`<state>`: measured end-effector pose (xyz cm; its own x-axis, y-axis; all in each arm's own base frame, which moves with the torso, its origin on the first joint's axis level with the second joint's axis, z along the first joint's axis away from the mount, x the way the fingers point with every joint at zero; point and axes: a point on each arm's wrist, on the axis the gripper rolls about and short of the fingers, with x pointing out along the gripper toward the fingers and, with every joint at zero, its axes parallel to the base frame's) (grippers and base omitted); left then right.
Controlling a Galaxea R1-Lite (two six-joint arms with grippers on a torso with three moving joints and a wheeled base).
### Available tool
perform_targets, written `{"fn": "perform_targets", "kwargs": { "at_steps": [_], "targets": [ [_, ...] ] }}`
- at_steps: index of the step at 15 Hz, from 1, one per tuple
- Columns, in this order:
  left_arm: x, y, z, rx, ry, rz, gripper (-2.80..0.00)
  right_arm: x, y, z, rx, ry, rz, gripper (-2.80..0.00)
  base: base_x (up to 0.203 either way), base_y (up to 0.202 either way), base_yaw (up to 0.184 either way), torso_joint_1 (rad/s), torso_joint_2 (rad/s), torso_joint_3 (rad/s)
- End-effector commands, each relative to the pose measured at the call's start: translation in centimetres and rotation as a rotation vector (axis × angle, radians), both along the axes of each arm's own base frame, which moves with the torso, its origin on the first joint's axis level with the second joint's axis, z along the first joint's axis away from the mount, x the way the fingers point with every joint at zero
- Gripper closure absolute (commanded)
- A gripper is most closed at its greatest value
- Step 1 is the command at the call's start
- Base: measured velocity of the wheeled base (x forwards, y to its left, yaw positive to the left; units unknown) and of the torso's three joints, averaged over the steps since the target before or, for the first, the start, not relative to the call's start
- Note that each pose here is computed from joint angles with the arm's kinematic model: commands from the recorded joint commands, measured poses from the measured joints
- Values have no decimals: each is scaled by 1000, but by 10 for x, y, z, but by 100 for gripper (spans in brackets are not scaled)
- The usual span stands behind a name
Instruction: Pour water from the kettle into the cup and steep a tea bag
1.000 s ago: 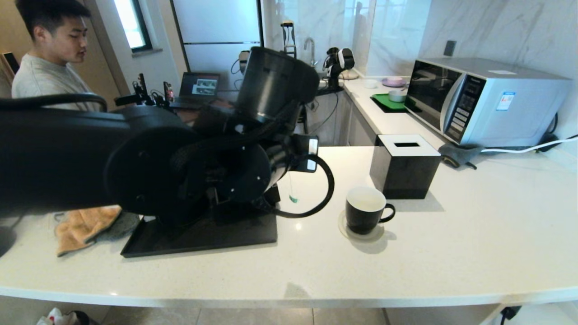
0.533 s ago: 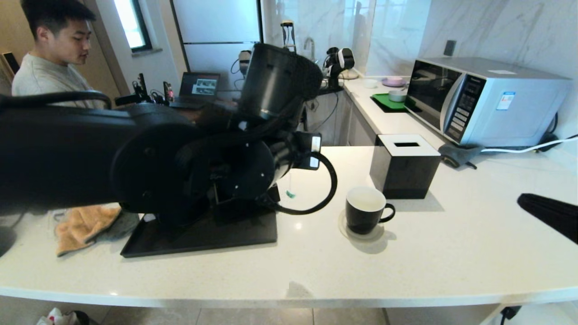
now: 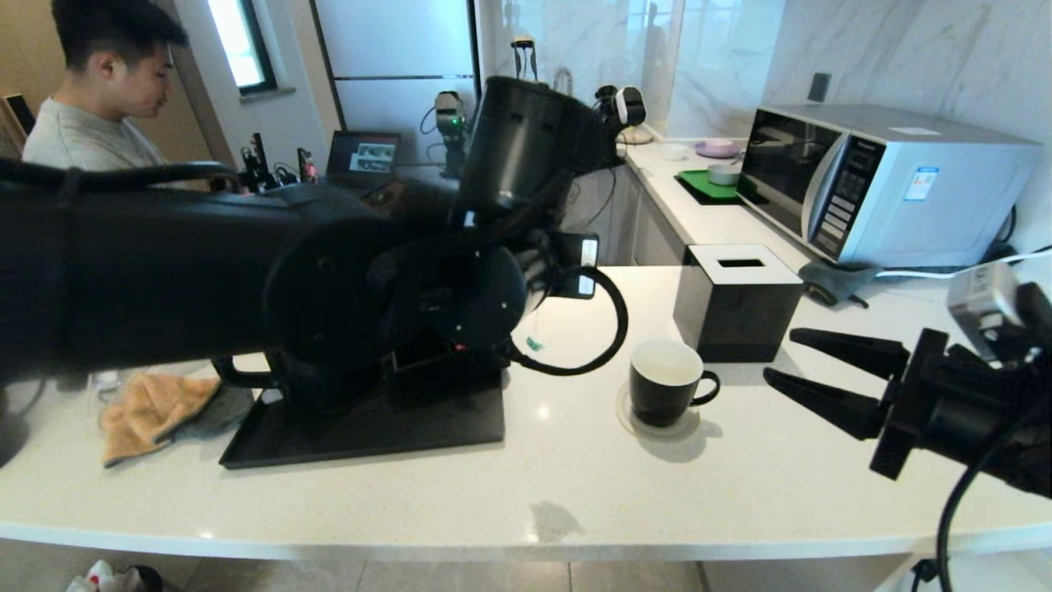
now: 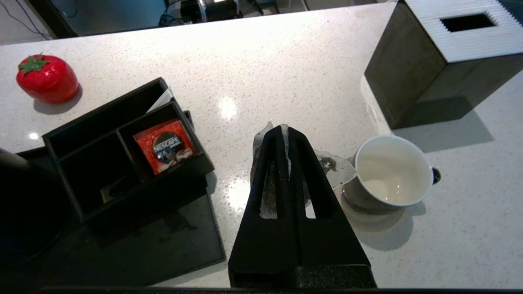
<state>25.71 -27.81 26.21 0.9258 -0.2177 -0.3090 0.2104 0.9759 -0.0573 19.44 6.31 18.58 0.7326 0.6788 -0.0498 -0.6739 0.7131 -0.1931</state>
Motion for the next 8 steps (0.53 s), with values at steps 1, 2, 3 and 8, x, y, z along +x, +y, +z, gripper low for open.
{"fn": "perform_targets", "kwargs": {
  "at_steps": [1, 2, 3, 8],
  "targets": [
    [8, -9, -4, -2, -1, 4, 0, 22, 10, -15, -2, 33, 19, -280, 0, 0, 0, 0, 0, 0],
    [11, -13, -3, -9, -7, 5, 0, 29, 13, -15, 4, 29, 26, -280, 0, 0, 0, 0, 0, 0],
    [15, -17, -4, -13, -10, 6, 0, 36, 17, -16, 5, 32, 32, -280, 0, 0, 0, 0, 0, 0],
    [28, -23, -8, -23, -15, 20, 0, 69, 42, -18, 26, 44, 84, -280, 0, 0, 0, 0, 0, 0]
  ]
}}
